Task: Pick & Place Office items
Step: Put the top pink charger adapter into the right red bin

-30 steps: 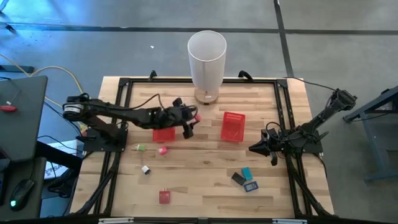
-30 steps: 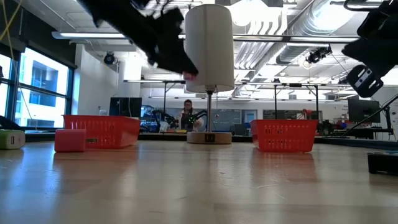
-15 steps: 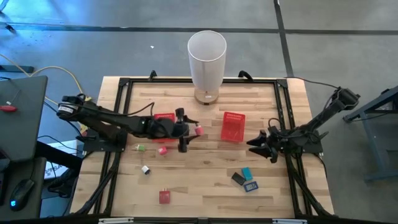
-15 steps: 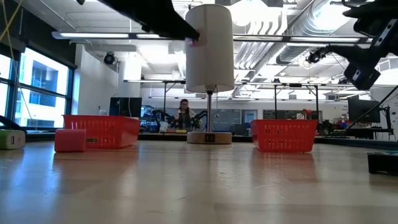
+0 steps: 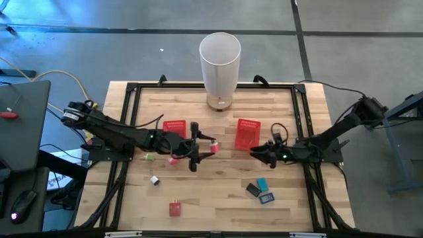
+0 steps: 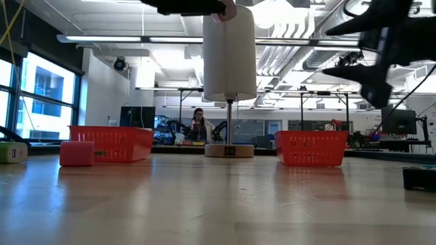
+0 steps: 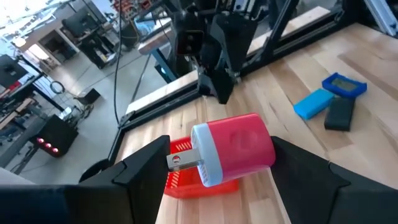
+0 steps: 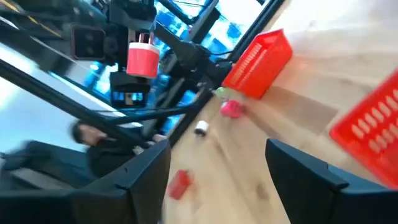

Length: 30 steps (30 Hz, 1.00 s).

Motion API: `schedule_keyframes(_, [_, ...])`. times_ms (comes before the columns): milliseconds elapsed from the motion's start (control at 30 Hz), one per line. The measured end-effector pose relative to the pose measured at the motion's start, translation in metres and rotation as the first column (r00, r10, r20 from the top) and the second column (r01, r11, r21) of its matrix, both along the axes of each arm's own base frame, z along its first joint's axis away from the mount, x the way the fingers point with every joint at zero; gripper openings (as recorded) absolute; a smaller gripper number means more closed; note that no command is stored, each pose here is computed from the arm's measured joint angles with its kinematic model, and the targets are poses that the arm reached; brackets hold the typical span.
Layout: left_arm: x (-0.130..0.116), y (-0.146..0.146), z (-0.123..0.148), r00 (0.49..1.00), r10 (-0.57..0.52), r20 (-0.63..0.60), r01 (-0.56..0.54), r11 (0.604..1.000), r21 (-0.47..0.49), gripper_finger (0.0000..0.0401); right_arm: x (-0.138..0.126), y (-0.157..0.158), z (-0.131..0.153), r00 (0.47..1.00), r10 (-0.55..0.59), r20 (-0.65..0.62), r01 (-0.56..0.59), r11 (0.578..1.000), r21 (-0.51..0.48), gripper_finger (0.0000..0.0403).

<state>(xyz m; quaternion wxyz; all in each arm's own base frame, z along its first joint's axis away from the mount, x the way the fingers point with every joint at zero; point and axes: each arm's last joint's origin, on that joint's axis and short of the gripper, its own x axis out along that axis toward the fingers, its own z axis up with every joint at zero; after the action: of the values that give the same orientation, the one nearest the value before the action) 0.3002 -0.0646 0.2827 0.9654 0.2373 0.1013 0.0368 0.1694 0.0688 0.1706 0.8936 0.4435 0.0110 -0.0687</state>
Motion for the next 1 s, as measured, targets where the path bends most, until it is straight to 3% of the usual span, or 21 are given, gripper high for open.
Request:
schedule_keyframes(167, [0.006, -0.001, -0.007, 1.000, -0.006, -0.013, 0.006, 1.000, 0.006, 0.0252, 0.029, 0.000, 0.015, 1.000, -0.022, -0.007, 0.021, 0.994, -0.103, 0.0253])
schedule_keyframes(400, [0.009, 0.000, -0.012, 0.998, 0.069, -0.013, -0.069, 0.997, -0.034, 0.0252, 0.058, 0.000, 0.028, 0.999, -0.032, -0.003, 0.031, 0.983, -0.179, 0.0253])
schedule_keyframes(533, [0.011, 0.003, -0.015, 0.992, 0.122, -0.015, -0.122, 0.990, -0.074, 0.0252, 0.072, -0.003, 0.030, 0.999, 0.020, -0.025, -0.026, 0.960, -0.279, 0.0253])
schedule_keyframes(833, [0.018, -0.008, -0.033, 0.989, 0.127, -0.073, -0.128, 0.992, 0.000, 0.0252, 0.093, -0.019, 0.028, 0.994, 0.099, -0.042, -0.106, 0.974, -0.199, 0.0252])
schedule_keyframes(1000, [0.018, -0.009, -0.034, 0.989, 0.132, -0.071, -0.133, 0.991, -0.017, 0.0252, 0.102, -0.022, 0.025, 0.991, 0.117, -0.062, -0.127, 0.973, -0.192, 0.0252])
